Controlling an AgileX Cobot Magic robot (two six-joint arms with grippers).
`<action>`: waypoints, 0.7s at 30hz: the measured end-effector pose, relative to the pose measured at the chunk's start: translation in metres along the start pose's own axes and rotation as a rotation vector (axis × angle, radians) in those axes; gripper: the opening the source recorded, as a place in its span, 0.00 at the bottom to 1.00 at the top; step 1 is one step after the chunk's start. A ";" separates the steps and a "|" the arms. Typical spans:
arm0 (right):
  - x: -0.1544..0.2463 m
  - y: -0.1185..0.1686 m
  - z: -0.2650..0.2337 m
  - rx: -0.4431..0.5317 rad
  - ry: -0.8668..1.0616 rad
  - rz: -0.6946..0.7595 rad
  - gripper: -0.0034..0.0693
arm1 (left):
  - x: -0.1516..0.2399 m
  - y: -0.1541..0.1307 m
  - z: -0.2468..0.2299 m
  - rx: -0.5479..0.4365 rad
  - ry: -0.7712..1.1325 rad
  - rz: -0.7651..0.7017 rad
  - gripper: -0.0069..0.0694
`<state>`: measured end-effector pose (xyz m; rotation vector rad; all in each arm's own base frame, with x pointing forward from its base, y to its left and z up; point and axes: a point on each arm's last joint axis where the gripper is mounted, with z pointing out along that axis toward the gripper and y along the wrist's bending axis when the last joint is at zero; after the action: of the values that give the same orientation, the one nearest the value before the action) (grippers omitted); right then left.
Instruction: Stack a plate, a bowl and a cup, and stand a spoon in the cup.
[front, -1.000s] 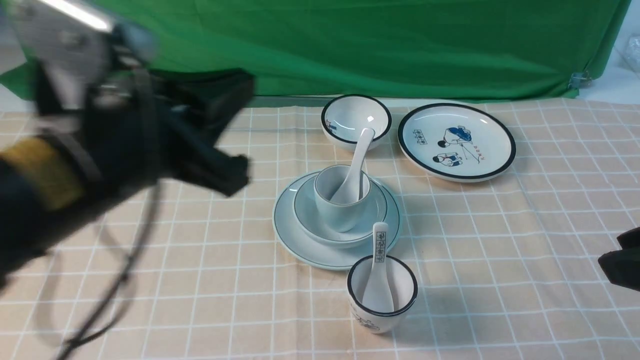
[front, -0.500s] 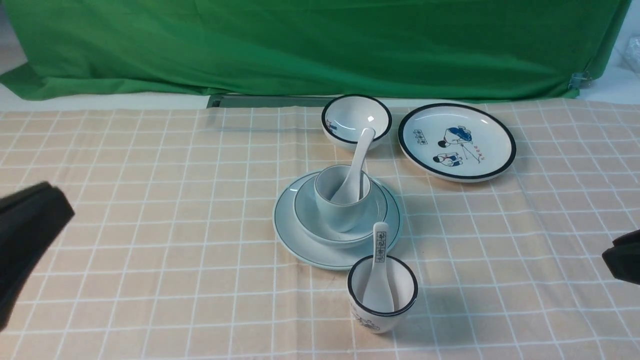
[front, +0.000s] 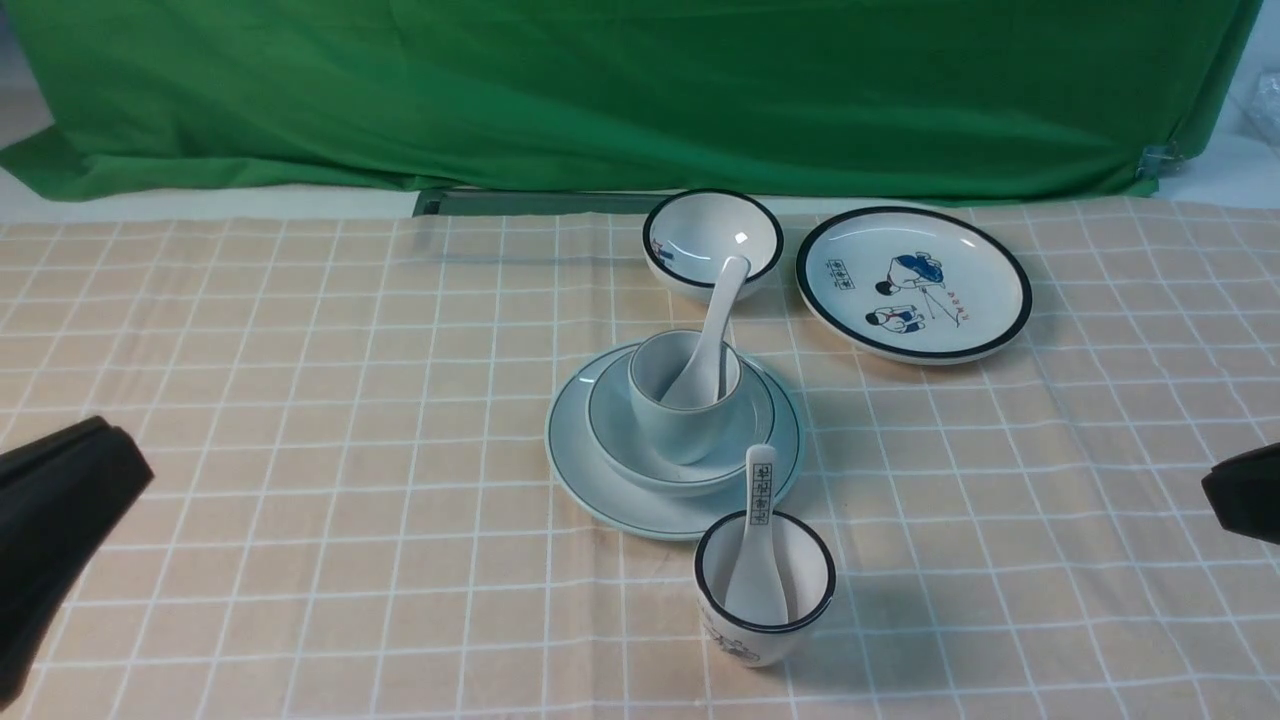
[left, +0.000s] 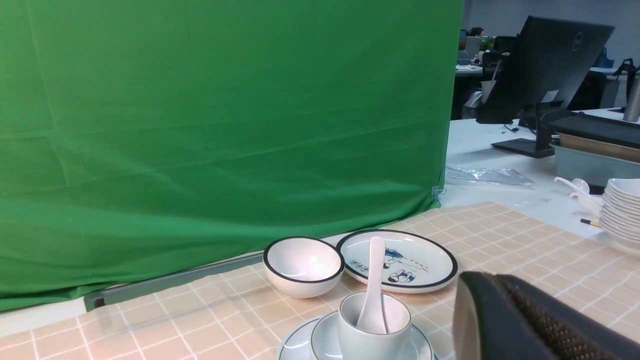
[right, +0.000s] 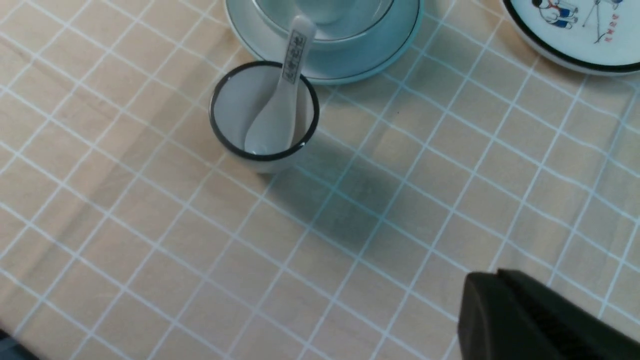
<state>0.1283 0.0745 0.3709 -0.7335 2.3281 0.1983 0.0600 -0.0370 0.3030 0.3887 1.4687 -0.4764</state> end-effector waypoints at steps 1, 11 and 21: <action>0.000 0.000 0.000 0.000 0.000 0.000 0.08 | 0.000 0.000 0.000 0.000 0.000 0.000 0.09; 0.000 0.000 0.000 0.000 -0.004 0.012 0.08 | 0.000 0.000 0.000 0.000 0.000 0.000 0.09; -0.001 0.000 0.000 0.001 -0.007 0.012 0.11 | 0.000 0.000 0.000 0.000 0.000 0.001 0.09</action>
<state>0.1287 0.0747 0.3713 -0.7172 2.3265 0.2054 0.0600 -0.0370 0.3030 0.3893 1.4685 -0.4757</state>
